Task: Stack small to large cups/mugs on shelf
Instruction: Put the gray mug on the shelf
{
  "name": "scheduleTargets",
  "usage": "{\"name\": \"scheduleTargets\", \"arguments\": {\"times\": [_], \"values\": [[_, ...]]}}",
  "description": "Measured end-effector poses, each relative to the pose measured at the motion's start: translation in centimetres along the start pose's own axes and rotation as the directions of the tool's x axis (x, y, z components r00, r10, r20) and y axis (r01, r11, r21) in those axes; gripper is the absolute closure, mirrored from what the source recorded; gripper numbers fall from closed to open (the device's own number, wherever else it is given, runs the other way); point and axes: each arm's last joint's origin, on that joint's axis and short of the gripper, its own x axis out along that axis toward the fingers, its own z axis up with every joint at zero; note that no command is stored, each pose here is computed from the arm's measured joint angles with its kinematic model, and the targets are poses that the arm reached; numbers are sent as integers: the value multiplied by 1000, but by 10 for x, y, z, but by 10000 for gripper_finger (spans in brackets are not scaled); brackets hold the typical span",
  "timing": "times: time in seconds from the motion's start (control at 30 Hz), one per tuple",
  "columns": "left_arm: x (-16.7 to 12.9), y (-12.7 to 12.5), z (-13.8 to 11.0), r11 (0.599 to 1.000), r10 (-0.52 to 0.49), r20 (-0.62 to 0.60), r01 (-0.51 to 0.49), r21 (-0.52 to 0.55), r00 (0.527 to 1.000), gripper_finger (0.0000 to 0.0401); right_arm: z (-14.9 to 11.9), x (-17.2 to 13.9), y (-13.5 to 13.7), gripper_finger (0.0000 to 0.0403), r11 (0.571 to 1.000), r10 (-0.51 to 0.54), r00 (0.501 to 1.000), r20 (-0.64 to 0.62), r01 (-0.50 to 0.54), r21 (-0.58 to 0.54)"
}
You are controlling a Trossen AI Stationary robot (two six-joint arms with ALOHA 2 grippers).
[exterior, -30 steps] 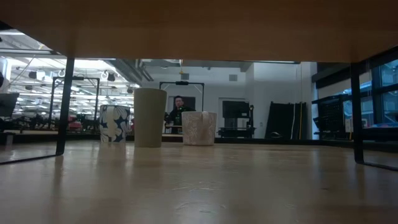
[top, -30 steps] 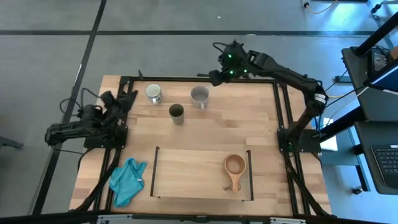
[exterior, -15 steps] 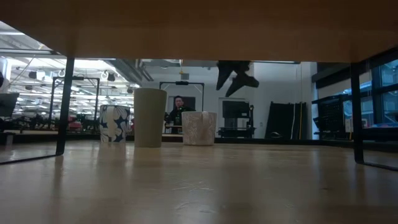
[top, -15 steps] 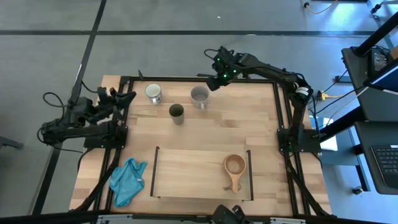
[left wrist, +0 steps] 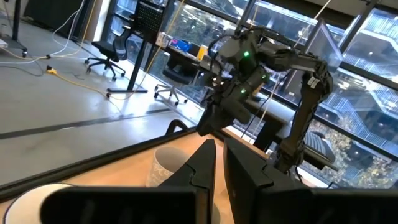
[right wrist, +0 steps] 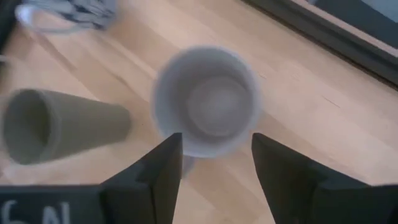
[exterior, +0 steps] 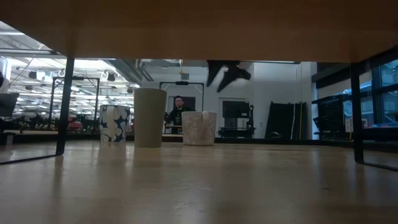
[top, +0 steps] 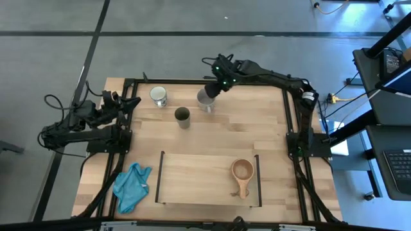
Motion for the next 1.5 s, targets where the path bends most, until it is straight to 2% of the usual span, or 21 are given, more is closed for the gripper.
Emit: {"name": "scheduleTargets", "arguments": {"times": [0.1,0.17,0.47,1.07,1.5], "values": [[0,0,0,1000,-1,0,1,0,1000,374,12,-6,13,208,1000,8,999,54,-7,-14],[0,0,0,1000,-1,0,1,-1,1000,374,18,-3,16,208,1000,-14,999,47,15,-14],[0,0,-1,1000,-5,-9,5,2,1000,374,18,34,6,208,989,-145,977,-156,146,-3],[0,1,-4,1000,7,-36,-6,17,999,374,17,60,4,208,979,-204,966,-156,203,-19],[0,1,-4,1000,8,-37,-7,18,999,374,11,77,-14,208,973,-221,955,-198,231,27]]}}
